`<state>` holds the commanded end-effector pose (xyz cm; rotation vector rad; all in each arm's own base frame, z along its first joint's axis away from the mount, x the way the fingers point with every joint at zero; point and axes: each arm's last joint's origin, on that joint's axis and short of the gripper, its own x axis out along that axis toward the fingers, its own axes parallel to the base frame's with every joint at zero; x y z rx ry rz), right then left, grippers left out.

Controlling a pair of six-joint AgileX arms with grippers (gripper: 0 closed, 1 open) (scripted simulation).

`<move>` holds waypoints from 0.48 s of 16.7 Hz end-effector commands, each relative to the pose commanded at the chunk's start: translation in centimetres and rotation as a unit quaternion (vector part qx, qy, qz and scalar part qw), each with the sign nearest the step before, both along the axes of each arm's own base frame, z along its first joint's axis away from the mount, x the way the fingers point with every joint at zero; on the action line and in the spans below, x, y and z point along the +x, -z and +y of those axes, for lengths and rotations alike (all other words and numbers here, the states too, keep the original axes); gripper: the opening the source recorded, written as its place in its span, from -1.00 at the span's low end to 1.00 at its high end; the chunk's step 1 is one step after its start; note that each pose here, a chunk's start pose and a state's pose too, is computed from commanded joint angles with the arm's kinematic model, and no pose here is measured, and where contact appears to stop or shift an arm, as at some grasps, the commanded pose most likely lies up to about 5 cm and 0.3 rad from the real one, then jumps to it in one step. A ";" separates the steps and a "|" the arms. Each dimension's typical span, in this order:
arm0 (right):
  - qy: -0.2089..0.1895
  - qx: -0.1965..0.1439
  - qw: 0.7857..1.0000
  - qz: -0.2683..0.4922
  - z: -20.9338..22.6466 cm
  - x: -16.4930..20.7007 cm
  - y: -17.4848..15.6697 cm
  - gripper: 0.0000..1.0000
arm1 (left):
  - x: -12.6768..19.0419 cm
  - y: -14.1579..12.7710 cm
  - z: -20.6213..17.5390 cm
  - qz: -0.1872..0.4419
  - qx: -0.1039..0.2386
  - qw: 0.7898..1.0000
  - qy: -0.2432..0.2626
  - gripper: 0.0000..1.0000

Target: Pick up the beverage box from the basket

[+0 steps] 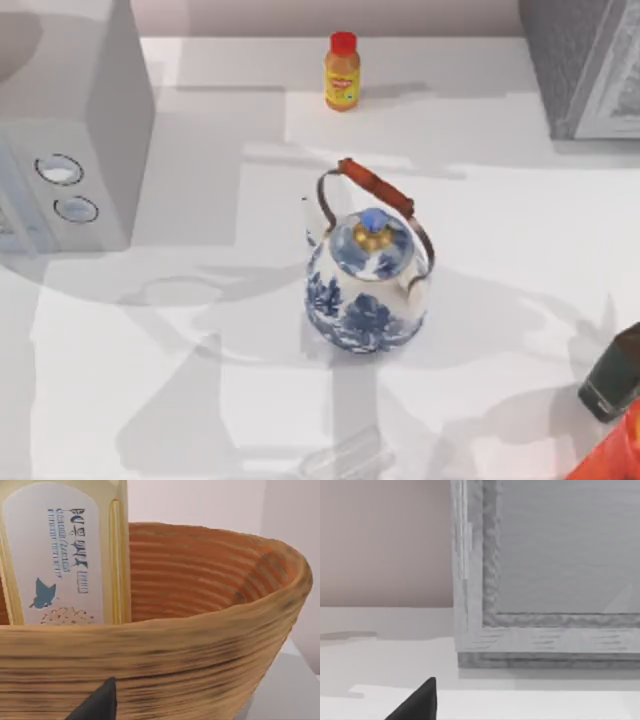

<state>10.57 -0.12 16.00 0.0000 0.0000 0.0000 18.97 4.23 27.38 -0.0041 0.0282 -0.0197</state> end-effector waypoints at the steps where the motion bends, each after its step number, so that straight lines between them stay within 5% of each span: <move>1: 0.000 0.000 1.000 0.000 0.0 0.0 0.0 1.00 | 1.4 -0.6 0.9 0.001 -0.001 1.000 0.000 1.00; 8: 0.000 0.000 1.000 0.000 0.0 0.0 0.0 1.00 | 9.0 -2.0 7.2 -0.006 -0.001 1.000 -0.001 1.00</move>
